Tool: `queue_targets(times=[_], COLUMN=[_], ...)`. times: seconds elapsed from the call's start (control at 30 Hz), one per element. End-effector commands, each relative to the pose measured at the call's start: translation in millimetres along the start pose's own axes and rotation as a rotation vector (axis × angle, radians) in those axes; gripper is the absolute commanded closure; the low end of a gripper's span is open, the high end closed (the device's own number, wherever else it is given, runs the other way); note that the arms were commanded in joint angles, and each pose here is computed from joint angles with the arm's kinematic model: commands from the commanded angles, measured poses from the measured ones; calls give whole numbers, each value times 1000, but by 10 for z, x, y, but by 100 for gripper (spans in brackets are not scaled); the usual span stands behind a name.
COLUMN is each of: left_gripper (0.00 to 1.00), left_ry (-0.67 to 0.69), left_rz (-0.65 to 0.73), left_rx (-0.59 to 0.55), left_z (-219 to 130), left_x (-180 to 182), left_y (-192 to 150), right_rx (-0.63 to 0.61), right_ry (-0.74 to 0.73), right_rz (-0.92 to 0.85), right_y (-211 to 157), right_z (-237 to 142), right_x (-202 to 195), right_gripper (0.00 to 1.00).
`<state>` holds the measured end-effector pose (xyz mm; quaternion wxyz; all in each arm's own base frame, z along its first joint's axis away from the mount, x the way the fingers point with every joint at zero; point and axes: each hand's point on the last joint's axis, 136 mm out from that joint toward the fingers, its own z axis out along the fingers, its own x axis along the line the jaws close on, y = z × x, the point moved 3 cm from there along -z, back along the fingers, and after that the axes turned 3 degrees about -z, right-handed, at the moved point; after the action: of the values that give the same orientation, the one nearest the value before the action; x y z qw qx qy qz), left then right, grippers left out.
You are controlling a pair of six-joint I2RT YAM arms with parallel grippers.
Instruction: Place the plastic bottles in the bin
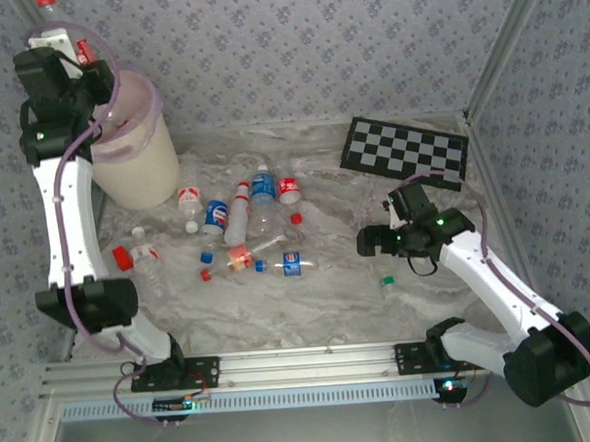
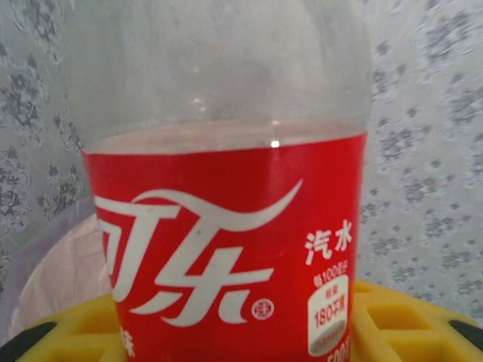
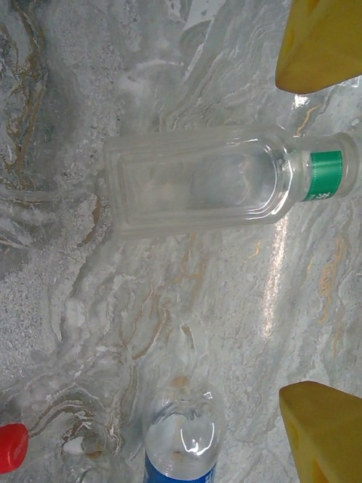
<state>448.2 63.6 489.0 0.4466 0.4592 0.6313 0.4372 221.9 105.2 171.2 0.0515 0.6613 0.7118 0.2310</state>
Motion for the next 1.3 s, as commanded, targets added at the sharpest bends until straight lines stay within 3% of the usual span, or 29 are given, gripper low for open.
queue_targets(times=[0.0, 0.13, 0.37, 0.73, 0.97, 1.07, 1.2, 1.27], left_gripper=[100, 100, 100, 94, 97, 81, 44, 30], left_ry=[-12, 15, 59, -18, -25, -19, -23, -26], left_rz=[-18, -83, -65, -34, -42, -53, -57, -51], left_rx=[72, 146, 166, 516, 580, 583, 559, 553], left_z=[228, 569, 1000, 1417, 1540, 1553, 1518, 1497], left_x=[104, 336, 532, 573, 623, 639, 629, 617], left_y=[-84, -233, -412, -1400, -1787, -1887, -1850, -1802], right_rx=[14, 34, 47, 49, 26, 28, 32, 32], right_ry=[-29, -45, -50, -51, -56, -52, -51, -50], right_rz=[18, 21, 23, 20, 24, 29, 37, 39], right_y=[-75, -146, -166, -138, -116, -137, -166, -170], right_z=[-72, -89, -49, -19, 3, 31, 22, 12], right_x=[-57, -92, -106, -112, -140, -147, -158, -159], right_gripper=[0, 0, 0, 0, 0, 0, 0, 0])
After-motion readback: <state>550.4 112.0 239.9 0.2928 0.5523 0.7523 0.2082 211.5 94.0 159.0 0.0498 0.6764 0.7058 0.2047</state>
